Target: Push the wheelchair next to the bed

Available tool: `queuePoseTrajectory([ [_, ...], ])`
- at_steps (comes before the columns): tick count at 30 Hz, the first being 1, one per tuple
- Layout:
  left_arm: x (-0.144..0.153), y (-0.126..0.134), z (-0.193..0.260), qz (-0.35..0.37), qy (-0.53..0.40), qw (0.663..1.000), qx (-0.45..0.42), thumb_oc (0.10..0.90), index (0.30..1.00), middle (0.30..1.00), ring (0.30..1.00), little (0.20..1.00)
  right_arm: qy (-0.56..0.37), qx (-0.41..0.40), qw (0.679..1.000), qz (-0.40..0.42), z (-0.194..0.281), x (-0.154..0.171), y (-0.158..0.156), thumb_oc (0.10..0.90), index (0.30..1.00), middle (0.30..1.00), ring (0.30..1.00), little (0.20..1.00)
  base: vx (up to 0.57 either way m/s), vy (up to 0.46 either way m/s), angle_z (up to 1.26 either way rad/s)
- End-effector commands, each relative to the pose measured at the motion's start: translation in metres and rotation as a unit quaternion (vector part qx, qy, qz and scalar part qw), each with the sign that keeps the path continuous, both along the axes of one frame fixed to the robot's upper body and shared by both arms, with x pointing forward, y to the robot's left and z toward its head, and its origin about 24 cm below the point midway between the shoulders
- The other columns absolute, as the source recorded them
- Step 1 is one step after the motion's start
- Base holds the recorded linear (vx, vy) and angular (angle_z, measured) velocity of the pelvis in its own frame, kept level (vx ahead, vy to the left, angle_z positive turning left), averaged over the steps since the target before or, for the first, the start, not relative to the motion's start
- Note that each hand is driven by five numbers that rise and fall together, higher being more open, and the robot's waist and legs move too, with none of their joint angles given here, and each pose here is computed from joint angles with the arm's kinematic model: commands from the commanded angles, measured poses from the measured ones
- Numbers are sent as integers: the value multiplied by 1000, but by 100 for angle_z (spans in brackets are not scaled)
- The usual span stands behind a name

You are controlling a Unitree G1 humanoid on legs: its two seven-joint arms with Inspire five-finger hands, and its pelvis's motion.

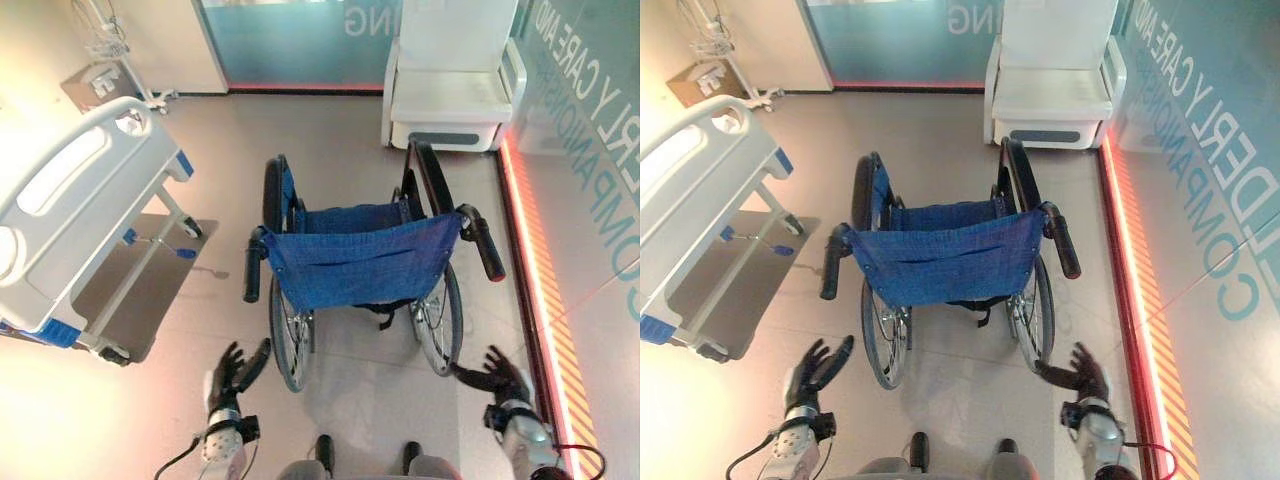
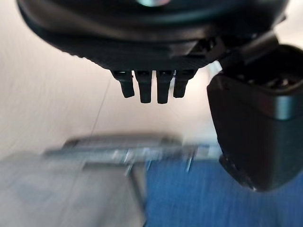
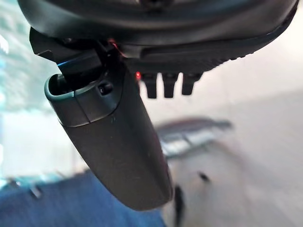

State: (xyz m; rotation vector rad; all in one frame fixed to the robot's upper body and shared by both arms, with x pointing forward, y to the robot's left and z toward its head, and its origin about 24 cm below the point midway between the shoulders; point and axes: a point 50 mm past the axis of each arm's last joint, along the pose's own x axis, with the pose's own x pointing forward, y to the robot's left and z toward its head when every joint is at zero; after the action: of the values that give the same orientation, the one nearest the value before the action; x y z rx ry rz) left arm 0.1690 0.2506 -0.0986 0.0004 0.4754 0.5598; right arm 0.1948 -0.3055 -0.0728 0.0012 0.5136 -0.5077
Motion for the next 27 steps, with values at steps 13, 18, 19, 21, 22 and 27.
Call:
queuePoseTrajectory([
  [13, 65, 65, 105, 132, -225, 959, 111, 800, 900, 900, 900, 900, -360, -190, 912, -45, 222, 104, -49, 800, 900, 900, 900, 900, 9, 24, 5],
  [18, 92, 59, 152, 63, -324, 938, 104, 800, 900, 900, 900, 900, -432, -195, 881, -6, 259, 111, -30, 800, 900, 900, 900, 900, 15, 5, 5],
  [19, 99, 54, 164, 41, -346, 931, 108, 800, 900, 900, 900, 900, -446, -193, 874, 5, 265, 113, -24, 800, 900, 900, 900, 900, 18, -10, 5],
  [21, 108, 46, 185, 3, -384, 916, 114, 800, 900, 900, 900, 900, -466, -189, 864, 23, 271, 115, -13, 800, 900, 900, 900, 900, 20, -18, 5],
  [22, 113, 40, 199, -19, -407, 906, 116, 800, 900, 900, 900, 900, -478, -189, 857, 34, 275, 115, -6, 800, 900, 900, 900, 900, 15, -16, 4],
  [27, 124, 16, 234, -106, -468, 871, 108, 800, 900, 900, 900, 900, -484, -176, 851, 99, 273, 121, 25, 800, 900, 900, 900, 900, -2, -30, 0],
])
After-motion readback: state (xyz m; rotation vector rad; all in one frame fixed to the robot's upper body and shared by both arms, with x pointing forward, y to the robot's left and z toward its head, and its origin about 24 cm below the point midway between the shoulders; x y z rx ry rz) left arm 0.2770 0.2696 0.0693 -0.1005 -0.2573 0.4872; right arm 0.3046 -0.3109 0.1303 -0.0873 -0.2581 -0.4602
